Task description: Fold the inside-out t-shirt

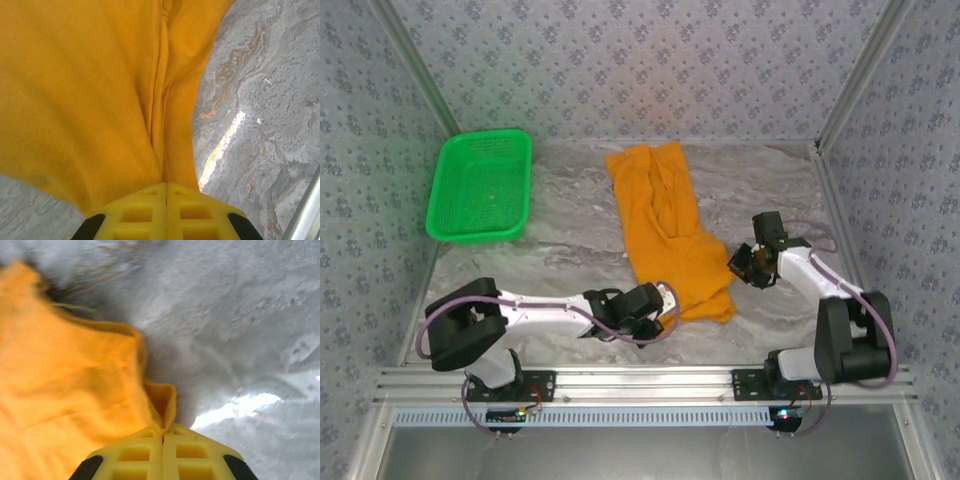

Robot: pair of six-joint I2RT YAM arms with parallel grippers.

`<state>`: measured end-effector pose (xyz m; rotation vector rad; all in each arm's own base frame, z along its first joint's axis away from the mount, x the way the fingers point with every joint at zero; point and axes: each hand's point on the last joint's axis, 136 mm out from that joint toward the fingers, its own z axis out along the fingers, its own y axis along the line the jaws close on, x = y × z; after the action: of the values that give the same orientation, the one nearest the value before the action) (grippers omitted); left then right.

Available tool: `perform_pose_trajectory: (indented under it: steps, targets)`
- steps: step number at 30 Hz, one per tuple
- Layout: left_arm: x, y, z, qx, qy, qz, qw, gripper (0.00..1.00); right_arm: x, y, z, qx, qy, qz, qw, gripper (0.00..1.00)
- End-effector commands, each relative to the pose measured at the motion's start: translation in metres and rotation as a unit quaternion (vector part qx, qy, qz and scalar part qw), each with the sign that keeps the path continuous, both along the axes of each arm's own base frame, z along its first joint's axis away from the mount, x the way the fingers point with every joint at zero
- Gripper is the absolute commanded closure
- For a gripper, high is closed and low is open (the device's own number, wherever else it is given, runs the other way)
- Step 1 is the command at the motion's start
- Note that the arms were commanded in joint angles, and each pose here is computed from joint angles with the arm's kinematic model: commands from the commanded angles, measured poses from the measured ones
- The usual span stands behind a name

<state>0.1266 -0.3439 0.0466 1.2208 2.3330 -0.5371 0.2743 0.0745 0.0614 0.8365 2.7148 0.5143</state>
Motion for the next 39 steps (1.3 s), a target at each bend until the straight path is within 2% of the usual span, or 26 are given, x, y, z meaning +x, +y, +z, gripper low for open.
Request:
perform_pose_trajectory:
  steps: [1, 5, 7, 8, 9, 10, 13, 16, 18, 20, 21, 22, 23, 25, 29, 33, 36, 38, 39]
  targets:
    - [0.000, 0.002, 0.015, -0.031, -0.007, 0.017, 0.999, 0.94, -0.022, 0.008, 0.019, 0.008, 0.017, -0.032, 0.999, 1.00]
    - [-0.009, 0.017, 0.010, -0.050, 0.005, 0.021, 0.999, 0.88, -0.053, 0.020, 0.005, 0.003, 0.031, -0.040, 0.999, 0.99]
    - [-0.010, 0.027, 0.001, -0.041, 0.003, 0.027, 0.999, 0.79, -0.063, 0.018, -0.014, -0.005, 0.043, -0.031, 0.999, 0.67]
    - [-0.012, 0.031, -0.004, -0.036, 0.003, 0.025, 0.999, 0.70, -0.069, 0.020, -0.021, -0.002, 0.055, -0.005, 0.998, 0.58]
    - [-0.014, 0.033, -0.007, -0.030, 0.005, 0.016, 0.999, 0.66, -0.071, 0.024, -0.022, 0.002, 0.057, 0.032, 0.998, 0.51]
    - [-0.017, 0.033, -0.007, -0.026, 0.008, 0.004, 1.000, 0.63, -0.072, 0.028, -0.020, 0.002, 0.053, 0.068, 0.996, 0.47]
    - [-0.024, 0.033, -0.003, -0.015, -0.003, -0.039, 0.999, 0.53, -0.077, 0.029, 0.004, -0.039, 0.038, 0.175, 0.983, 0.45]
    - [-0.025, 0.034, 0.005, -0.004, -0.044, -0.095, 0.995, 0.47, -0.073, 0.022, 0.029, -0.087, 0.003, 0.232, 0.969, 0.37]
    - [-0.032, 0.031, 0.012, -0.001, -0.095, -0.166, 0.982, 0.41, -0.064, 0.017, 0.039, -0.113, -0.029, 0.244, 0.963, 0.32]
    - [-0.037, 0.029, 0.016, 0.005, -0.150, -0.247, 0.957, 0.35, -0.064, 0.005, 0.036, -0.128, -0.017, 0.191, 0.973, 0.31]
    - [-0.038, 0.028, 0.017, 0.007, -0.177, -0.278, 0.944, 0.30, -0.069, -0.005, 0.032, -0.133, 0.012, 0.133, 0.982, 0.16]
    - [-0.037, 0.028, 0.015, 0.010, -0.200, -0.300, 0.933, 0.27, -0.077, -0.005, 0.026, -0.114, 0.046, 0.090, 0.988, 0.05]
    - [-0.034, 0.027, 0.013, 0.014, -0.228, -0.323, 0.918, 0.24, -0.082, 0.005, 0.019, -0.082, 0.067, 0.074, 0.992, 0.01]
    - [-0.032, 0.028, 0.006, 0.022, -0.244, -0.352, 0.903, 0.24, -0.089, 0.029, 0.006, -0.011, 0.092, 0.051, 0.994, 0.00]
    - [-0.017, 0.032, -0.016, 0.057, -0.245, -0.370, 0.894, 0.26, -0.081, 0.031, -0.006, 0.015, 0.099, -0.013, 0.995, 0.02]
    - [0.002, 0.023, -0.025, 0.062, -0.251, -0.358, 0.897, 0.32, -0.064, 0.044, -0.013, 0.060, 0.102, -0.038, 0.992, 0.04]
    - [0.003, 0.014, -0.027, 0.053, -0.247, -0.360, 0.898, 0.36, -0.061, 0.050, -0.026, 0.085, 0.119, -0.072, 0.987, 0.07]
    - [-0.002, 0.011, -0.029, 0.042, -0.236, -0.366, 0.899, 0.43, -0.065, 0.057, -0.038, 0.103, 0.137, -0.087, 0.981, 0.08]
    - [-0.005, 0.010, -0.030, 0.039, -0.227, -0.370, 0.900, 0.52, -0.067, 0.058, -0.044, 0.106, 0.145, -0.090, 0.980, 0.10]
